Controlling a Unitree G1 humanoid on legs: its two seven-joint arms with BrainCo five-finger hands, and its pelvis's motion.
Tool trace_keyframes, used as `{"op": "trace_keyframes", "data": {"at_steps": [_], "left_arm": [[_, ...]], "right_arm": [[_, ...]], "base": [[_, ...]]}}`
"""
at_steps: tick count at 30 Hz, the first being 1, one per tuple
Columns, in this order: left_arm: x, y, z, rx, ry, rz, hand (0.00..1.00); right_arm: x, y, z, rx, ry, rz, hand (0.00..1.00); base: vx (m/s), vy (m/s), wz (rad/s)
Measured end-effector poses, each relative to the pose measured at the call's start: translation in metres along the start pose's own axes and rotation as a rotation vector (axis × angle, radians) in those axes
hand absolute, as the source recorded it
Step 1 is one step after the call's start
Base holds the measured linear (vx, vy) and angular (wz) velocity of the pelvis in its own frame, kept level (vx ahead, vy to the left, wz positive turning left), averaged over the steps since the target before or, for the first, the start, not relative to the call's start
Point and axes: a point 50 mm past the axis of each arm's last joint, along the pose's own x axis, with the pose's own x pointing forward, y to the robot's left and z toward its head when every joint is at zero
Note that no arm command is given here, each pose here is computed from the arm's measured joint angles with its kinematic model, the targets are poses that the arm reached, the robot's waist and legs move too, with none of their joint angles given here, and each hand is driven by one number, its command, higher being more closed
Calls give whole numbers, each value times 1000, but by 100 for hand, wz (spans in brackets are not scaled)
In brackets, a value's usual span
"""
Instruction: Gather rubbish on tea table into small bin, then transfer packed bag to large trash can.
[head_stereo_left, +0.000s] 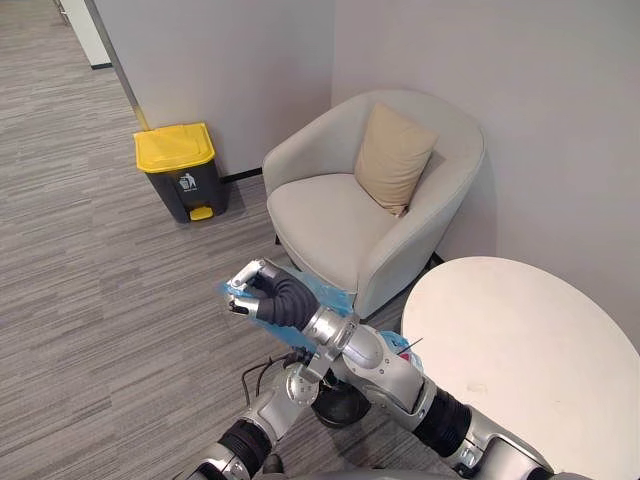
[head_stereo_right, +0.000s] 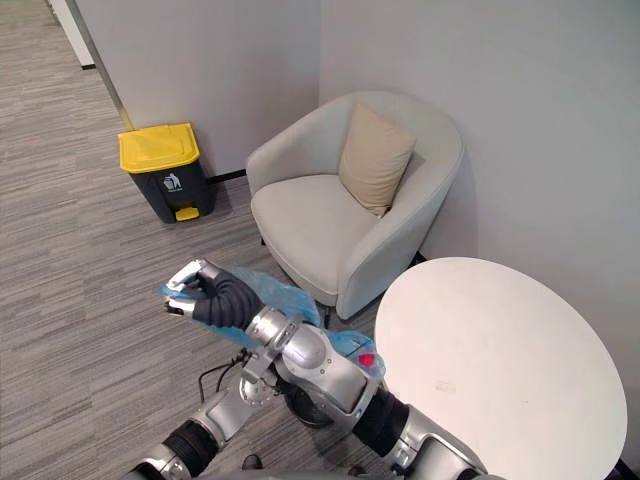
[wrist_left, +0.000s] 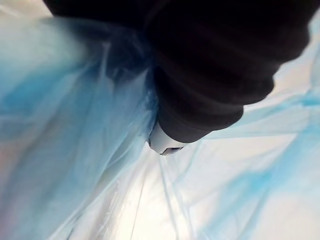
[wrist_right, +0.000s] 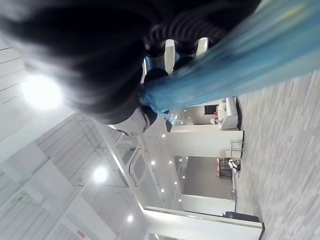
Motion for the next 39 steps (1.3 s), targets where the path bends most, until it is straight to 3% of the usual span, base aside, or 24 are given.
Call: {"op": "trace_keyframes", "data": {"at_steps": [7, 18, 28, 39], "left_arm": [[2, 10, 3, -70, 3, 61, 100], [-4, 31, -9, -134, 54, 176, 100], [-28, 42, -39, -155, 170, 252, 100], [-53, 64, -69, -220, 295, 383, 100]], "right_arm": [[-14, -8, -10, -88, 46, -64, 0], [-52, -34, -20, -399, 160, -192, 0], [-84, -55, 3, -710, 166, -272, 0], [-114, -75, 33, -854, 142, -362, 0]], "base": [[0, 0, 0], [0, 0, 0], [0, 0, 0], [0, 0, 0]]}}
